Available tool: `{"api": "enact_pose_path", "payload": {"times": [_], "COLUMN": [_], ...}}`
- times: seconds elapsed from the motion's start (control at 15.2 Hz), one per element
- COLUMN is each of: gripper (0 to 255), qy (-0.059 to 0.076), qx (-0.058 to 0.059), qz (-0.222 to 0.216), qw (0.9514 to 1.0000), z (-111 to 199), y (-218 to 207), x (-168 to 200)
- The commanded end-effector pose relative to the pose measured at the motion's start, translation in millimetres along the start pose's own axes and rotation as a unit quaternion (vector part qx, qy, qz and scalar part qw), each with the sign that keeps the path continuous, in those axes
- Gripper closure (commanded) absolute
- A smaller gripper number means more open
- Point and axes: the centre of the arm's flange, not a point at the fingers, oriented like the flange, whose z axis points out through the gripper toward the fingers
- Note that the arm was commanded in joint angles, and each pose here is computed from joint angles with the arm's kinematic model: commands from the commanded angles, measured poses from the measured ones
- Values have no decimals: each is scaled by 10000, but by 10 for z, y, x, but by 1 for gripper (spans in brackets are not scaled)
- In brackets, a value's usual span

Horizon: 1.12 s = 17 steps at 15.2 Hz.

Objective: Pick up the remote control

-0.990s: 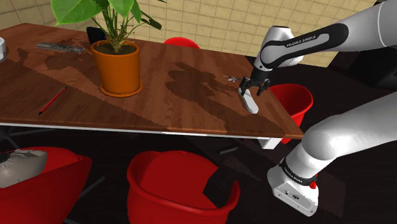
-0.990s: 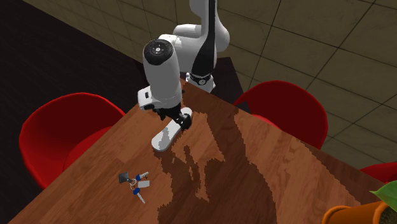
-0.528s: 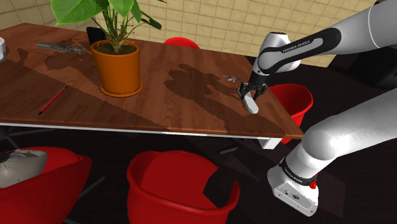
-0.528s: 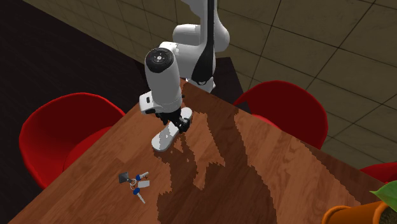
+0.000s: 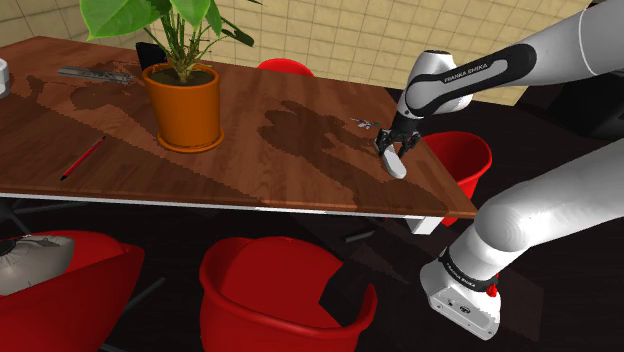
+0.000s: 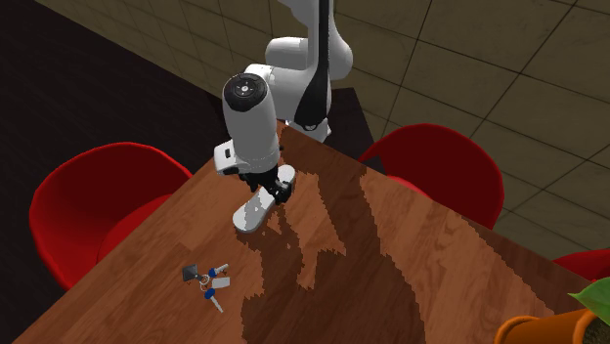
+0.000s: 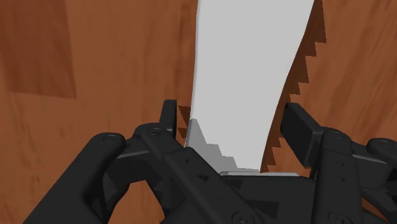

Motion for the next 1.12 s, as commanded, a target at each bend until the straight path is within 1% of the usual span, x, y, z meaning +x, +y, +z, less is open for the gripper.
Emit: {"api": "enact_pose_path", "payload": {"times": [0.0,0.92,1.06], "gripper": [255,255,255], "qy": [-10,-10,-10], "qx": [-5,-5,-5], "qz": [-6,-6,-6], "qw": [10000,10000,10000], "z": [-45,-784,-792], "y": [-3,9,9], "x": [-4,4,4]}}
